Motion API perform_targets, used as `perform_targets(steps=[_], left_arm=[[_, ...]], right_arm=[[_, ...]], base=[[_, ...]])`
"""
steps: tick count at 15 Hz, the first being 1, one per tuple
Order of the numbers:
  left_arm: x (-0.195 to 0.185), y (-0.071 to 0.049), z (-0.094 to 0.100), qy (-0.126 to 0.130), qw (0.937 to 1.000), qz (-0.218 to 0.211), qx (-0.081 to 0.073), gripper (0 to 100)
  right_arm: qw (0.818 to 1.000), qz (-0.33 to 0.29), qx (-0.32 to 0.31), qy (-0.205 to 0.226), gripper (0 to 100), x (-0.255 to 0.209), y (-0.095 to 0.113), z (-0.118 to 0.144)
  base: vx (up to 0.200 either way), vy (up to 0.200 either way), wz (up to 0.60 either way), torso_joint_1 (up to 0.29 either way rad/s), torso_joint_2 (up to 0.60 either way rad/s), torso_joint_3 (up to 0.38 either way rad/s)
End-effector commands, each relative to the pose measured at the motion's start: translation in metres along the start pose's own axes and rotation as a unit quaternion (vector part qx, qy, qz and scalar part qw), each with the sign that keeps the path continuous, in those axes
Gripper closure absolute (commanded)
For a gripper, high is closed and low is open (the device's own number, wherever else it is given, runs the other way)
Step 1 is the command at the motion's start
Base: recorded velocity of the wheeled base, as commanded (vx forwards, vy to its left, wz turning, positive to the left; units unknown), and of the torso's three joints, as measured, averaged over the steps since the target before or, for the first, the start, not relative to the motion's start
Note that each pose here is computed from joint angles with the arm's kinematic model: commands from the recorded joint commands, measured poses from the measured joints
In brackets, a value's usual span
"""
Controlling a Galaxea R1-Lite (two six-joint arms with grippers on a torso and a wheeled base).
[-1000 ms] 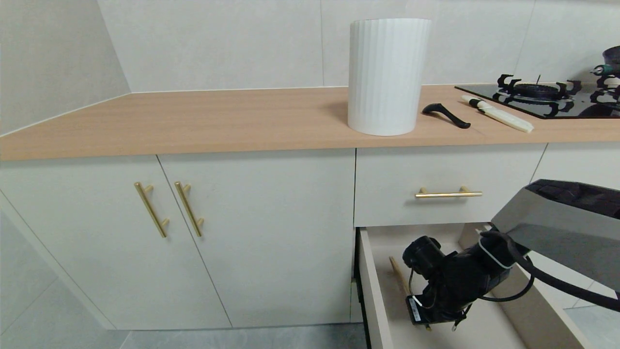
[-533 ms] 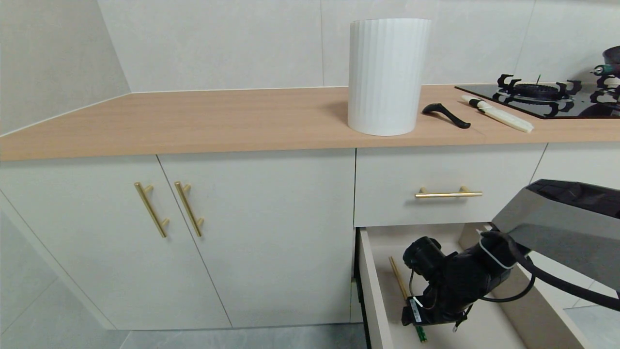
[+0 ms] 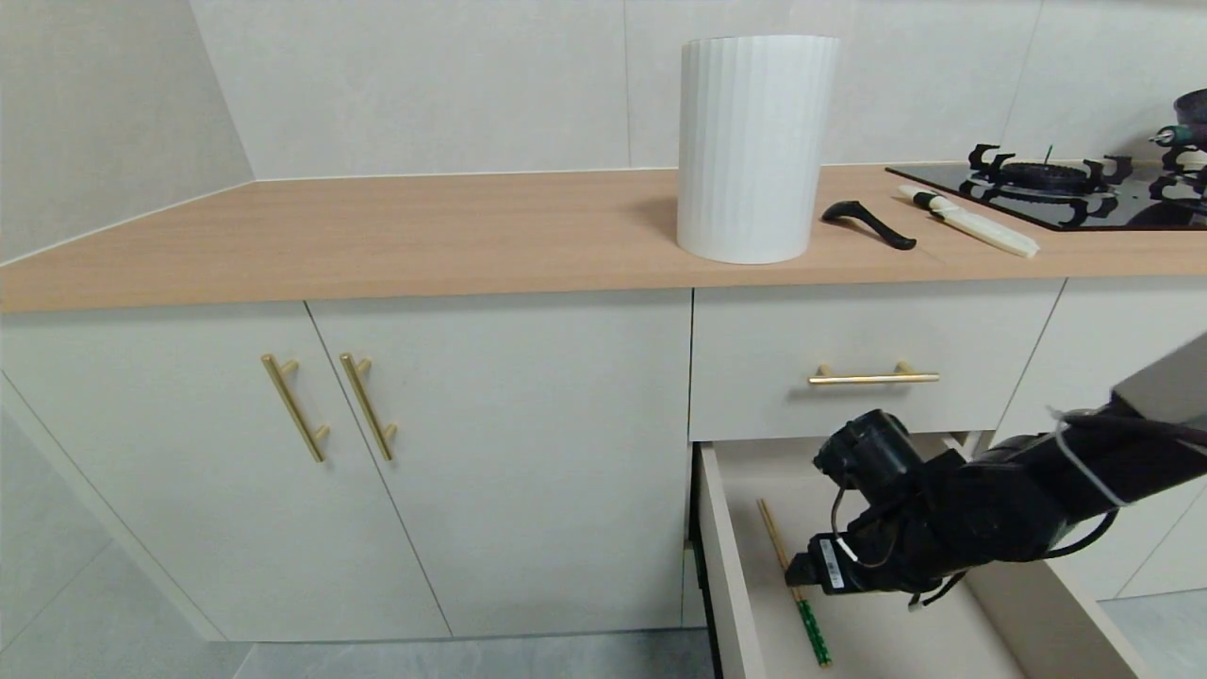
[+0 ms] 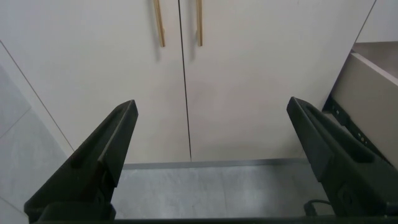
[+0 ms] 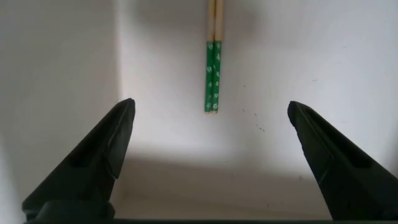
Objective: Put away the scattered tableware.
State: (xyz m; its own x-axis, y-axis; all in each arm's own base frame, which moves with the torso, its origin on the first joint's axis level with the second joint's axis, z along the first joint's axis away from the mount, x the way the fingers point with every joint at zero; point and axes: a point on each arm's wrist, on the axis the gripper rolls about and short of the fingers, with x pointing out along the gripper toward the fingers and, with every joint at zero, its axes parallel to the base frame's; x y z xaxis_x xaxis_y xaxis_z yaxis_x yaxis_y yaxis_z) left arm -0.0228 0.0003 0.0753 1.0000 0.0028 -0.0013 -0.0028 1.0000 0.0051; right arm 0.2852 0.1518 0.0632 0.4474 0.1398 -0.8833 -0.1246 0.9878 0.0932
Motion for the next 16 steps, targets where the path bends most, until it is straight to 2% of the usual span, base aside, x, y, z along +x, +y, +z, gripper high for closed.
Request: perform_targets(steps=[1,4,9,12,16], left_arm=[[0.0,0.0,0.0,0.0,1.0,0.0,0.001,0],[0.0,0.0,0.0,0.0,1.0,0.0,0.0,0],[0.0,0.0,0.0,0.0,1.0,0.0,0.001,0],[0.0,0.0,0.0,0.0,1.0,0.0,0.0,0],[0.0,0.0,0.0,0.0,1.0,0.0,0.0,0]], right_arm=[[0.995,0.029,0.005,-0.1,0,-0.074,-0.005,0.006],[0.989,0.024,-0.02,-0.144,0,-0.103,-0.01,0.002],[0.986,0.014,-0.018,-0.166,0,-0.115,-0.012,0.001],[0.985,0.013,-0.02,-0.17,0,-0.117,-0.013,0.001],[0.985,0.012,-0.024,-0.169,0,-0.117,-0.013,0.0]], base=[[0.0,0.0,0.0,0.0,0.0,0.0],[0.0,0.0,0.0,0.0,0.0,0.0],[0.0,0.0,0.0,0.007,-0.04,-0.027],[0.0,0.0,0.0,0.043,-0.23,-0.251],[0.0,0.0,0.0,0.176,-0.52,-0.299]])
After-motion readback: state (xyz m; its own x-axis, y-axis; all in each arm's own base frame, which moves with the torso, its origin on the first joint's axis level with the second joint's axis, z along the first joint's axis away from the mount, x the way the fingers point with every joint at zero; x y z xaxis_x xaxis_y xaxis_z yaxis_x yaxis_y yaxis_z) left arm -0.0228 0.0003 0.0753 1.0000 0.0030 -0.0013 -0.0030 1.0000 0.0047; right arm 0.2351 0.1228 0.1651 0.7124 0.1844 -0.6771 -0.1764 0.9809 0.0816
